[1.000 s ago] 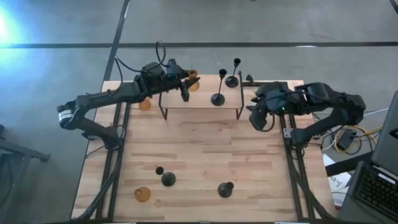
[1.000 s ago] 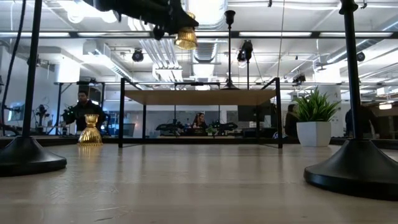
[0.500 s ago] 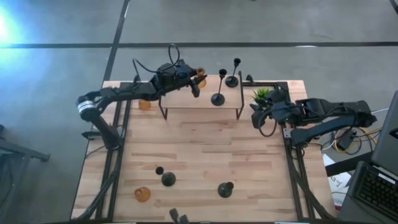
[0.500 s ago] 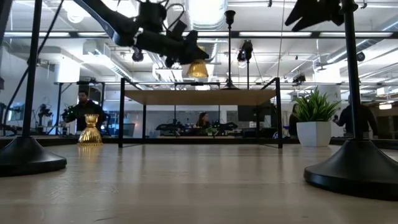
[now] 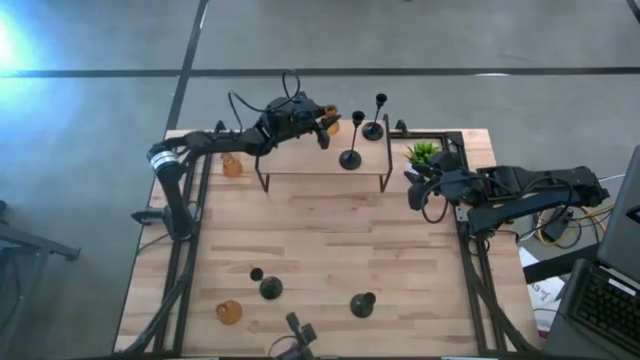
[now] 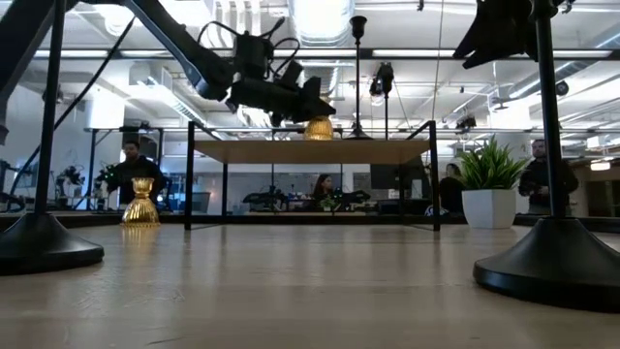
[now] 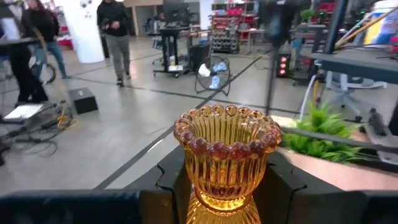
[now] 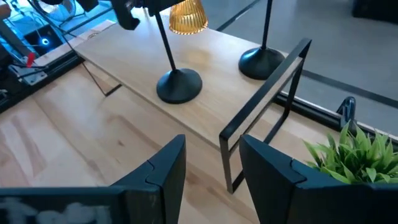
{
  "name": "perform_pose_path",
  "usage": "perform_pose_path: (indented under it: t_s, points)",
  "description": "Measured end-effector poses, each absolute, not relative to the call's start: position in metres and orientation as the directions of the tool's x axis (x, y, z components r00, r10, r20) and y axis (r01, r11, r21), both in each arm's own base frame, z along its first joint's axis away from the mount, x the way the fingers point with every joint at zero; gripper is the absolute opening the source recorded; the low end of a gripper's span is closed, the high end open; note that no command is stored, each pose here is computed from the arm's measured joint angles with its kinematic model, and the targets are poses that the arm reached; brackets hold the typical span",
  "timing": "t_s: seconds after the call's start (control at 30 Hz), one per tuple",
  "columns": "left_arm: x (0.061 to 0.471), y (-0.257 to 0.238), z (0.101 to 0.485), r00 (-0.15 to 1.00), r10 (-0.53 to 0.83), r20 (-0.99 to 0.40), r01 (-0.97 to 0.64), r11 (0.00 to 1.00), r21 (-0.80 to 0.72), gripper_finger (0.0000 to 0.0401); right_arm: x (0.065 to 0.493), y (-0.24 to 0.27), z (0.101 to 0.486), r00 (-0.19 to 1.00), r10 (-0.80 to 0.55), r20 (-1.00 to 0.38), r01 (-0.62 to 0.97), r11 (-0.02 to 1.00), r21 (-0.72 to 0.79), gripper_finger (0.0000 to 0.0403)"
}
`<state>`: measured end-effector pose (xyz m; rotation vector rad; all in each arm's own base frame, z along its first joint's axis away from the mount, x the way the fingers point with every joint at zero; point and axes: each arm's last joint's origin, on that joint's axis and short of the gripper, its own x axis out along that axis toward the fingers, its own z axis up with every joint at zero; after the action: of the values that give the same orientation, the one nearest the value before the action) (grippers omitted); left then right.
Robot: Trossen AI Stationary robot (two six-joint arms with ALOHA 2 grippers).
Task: Pick & Place candle stick holders
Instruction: Put the bottom right yellow glass candle holder on the shelf
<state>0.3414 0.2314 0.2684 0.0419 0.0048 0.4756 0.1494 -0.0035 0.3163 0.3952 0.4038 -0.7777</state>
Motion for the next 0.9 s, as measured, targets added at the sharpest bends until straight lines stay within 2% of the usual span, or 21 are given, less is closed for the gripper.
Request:
perform_pose_path:
  t_s: [0.23,0.9]
  points:
    - [0.34,0.242,0.262,0.874,0.485,0.034,-0.486,0.874,0.012,0.013,0.148,-0.004,0.308,0.629,-0.599,-0.496,0.746,0.644,0.169,0.0148]
    - [0.361,0.248,0.238,0.963,0.265,0.049,-0.267,0.964,0.019,0.0131,0.147,-0.004,0.306,0.619,-0.614,-0.49,0.75,0.648,0.135,0.0143]
